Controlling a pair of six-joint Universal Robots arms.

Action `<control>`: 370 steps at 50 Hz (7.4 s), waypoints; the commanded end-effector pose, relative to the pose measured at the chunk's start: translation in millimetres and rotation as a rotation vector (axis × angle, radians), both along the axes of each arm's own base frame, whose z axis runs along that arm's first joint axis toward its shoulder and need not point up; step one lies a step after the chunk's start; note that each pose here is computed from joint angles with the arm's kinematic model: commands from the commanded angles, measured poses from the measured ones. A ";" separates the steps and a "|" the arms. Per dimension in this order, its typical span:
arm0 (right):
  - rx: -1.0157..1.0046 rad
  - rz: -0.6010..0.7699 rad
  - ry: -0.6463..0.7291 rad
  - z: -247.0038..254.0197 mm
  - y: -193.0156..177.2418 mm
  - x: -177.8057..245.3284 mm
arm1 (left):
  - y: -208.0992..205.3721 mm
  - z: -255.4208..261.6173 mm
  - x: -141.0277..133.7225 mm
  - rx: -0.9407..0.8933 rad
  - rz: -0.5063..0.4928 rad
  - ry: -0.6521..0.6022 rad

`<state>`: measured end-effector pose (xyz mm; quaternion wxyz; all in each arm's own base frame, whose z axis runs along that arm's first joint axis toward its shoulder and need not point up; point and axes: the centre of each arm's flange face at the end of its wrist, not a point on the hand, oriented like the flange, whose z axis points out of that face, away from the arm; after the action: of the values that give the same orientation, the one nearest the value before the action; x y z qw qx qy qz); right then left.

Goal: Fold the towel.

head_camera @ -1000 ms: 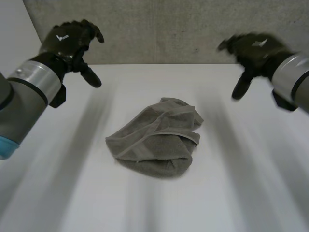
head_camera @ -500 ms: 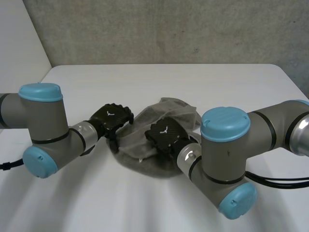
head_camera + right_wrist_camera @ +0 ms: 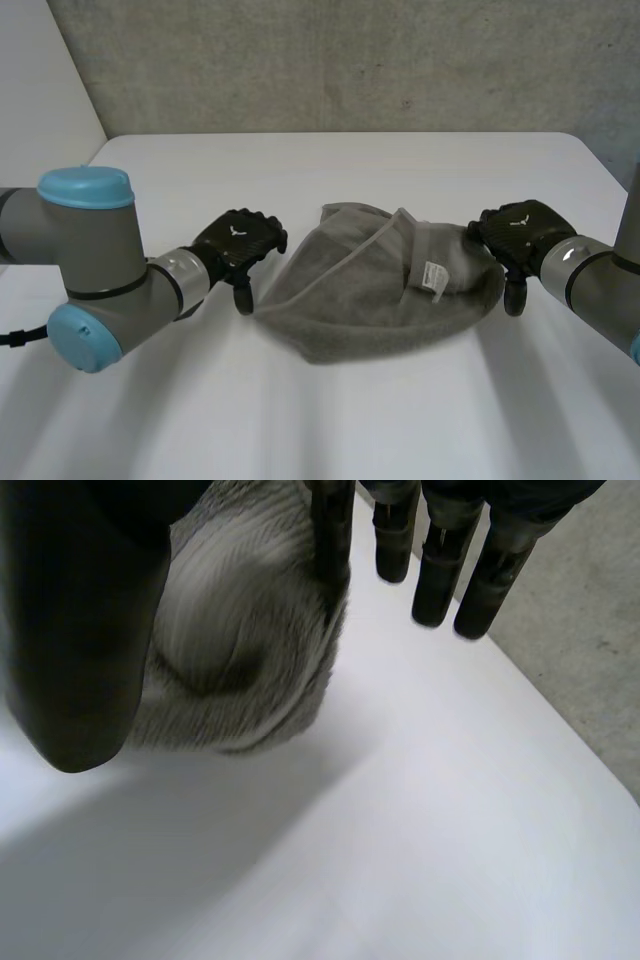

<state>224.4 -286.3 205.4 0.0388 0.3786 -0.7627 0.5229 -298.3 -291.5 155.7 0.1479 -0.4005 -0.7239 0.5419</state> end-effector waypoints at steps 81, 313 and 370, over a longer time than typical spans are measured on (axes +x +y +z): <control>-0.127 -0.151 -0.232 22.2 -20.2 -39.9 | 41.0 -30.6 -23.1 0.090 -0.072 -0.067; 0.188 0.180 -0.212 -39.0 87.2 32.2 | 15.4 -9.8 55.0 -0.167 0.203 -0.017; 0.017 0.059 -0.442 -20.5 26.0 27.4 | 16.1 -31.2 101.1 -0.024 0.354 -0.060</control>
<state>256.3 -254.9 182.8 -0.1526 0.2827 -0.7450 0.5847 -207.1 -263.8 124.6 0.0450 -0.3015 -0.7801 0.5463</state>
